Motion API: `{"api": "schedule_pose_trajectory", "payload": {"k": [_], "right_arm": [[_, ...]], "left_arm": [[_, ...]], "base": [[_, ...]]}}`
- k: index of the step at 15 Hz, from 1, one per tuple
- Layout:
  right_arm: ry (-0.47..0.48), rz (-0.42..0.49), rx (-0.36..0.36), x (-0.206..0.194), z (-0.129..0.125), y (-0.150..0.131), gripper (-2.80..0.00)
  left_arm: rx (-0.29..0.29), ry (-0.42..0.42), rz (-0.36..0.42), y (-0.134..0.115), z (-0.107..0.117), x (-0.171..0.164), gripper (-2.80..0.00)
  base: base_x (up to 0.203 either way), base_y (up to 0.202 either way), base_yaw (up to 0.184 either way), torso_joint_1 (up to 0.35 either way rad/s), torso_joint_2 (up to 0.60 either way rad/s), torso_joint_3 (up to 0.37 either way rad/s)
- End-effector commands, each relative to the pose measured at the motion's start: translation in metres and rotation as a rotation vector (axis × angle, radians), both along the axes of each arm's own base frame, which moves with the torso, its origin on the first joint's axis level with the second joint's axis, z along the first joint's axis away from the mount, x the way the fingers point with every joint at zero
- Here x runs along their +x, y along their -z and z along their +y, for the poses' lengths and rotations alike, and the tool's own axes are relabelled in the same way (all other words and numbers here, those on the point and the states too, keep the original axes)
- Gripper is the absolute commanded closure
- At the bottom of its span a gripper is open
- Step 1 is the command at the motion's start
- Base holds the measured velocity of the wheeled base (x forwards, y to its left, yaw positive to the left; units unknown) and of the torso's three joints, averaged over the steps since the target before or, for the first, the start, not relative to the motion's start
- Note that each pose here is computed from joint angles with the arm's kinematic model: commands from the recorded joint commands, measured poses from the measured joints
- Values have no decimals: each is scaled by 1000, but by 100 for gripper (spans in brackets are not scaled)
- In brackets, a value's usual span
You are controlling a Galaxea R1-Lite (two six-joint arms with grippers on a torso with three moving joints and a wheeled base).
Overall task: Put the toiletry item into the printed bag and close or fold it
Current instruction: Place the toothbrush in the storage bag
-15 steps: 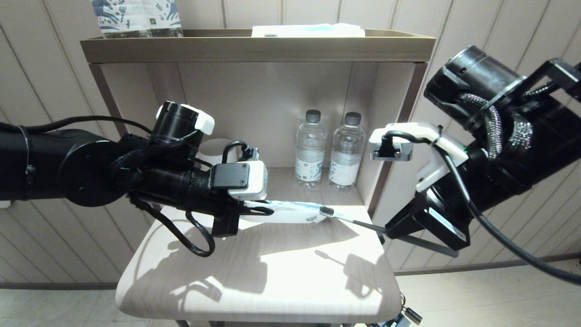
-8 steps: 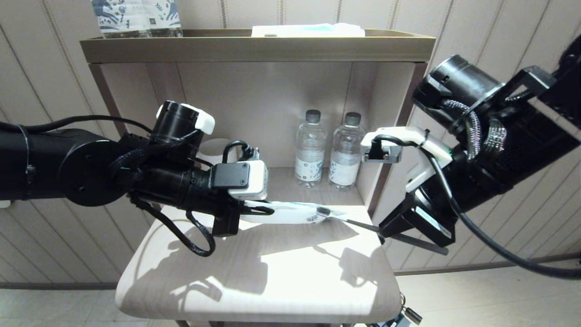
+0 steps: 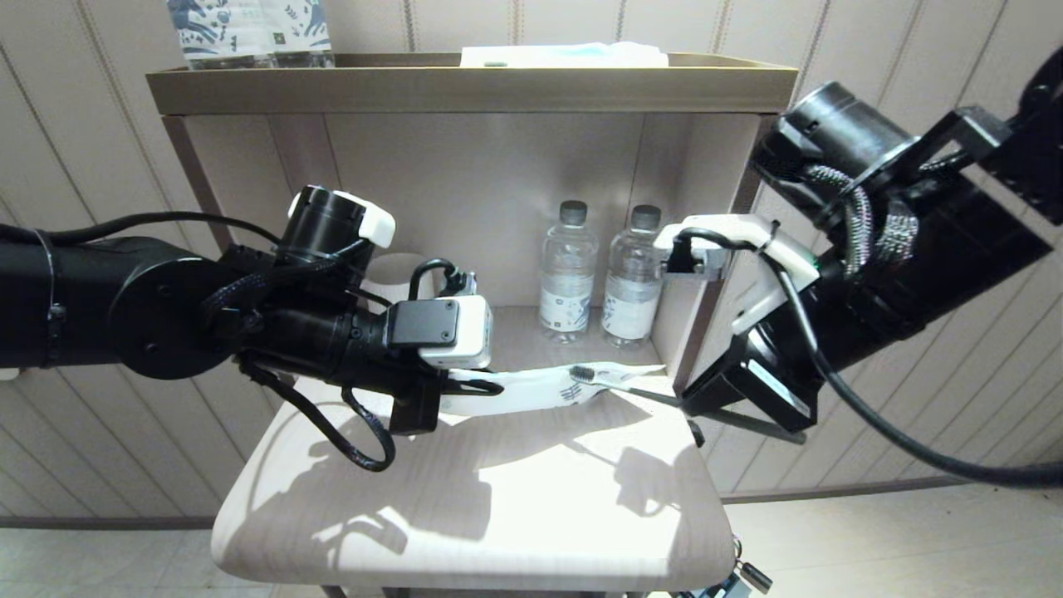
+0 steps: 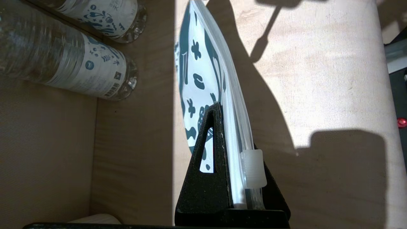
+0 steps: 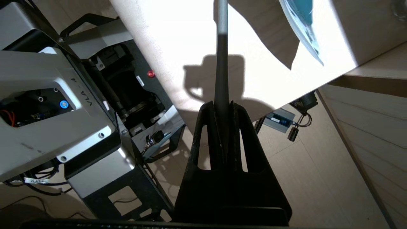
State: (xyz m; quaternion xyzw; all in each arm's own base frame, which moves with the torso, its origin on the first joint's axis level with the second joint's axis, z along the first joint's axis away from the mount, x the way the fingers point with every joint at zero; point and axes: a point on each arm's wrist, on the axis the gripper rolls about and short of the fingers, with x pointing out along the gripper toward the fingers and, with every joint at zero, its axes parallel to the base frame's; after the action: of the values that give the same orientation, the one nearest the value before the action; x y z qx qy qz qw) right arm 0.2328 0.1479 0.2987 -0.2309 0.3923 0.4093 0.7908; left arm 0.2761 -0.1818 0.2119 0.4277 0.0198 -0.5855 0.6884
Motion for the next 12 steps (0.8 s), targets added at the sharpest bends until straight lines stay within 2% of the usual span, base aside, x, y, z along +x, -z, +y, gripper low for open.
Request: {"api": "schedule_pose_trajectory", "payload": {"k": [1,2,4,6,8,12], "right_arm": [[-6,-33,21,-16,-9,-13,0],[-6,-16,10,-19,-10,-9,0],[-4,7,-4,-22,-13,-3,0],[-2,34,-21,-26,-16,5,0],[0,26,-14,-21,-13,11,0],[14,9,-4,-18,-16,8,0]], "left_arm": [[0,7,-6,0,-1,0,0],[-6,7,-25,-2,-1,1,0],[-22,43,-115,-1,-7,-3,0],[-31,68,-231,4,-13,-12,0],[7,82,-237,18,-14,-16,0],[22,85,-221,25,-14,-18,0]], "base": [[0,0,0,0,0,0],[0,0,0,0,0,0],[0,0,0,0,0,0],[0,0,0,0,0,0],[0,0,0,0,0,0],[0,0,0,0,0,0]]}}
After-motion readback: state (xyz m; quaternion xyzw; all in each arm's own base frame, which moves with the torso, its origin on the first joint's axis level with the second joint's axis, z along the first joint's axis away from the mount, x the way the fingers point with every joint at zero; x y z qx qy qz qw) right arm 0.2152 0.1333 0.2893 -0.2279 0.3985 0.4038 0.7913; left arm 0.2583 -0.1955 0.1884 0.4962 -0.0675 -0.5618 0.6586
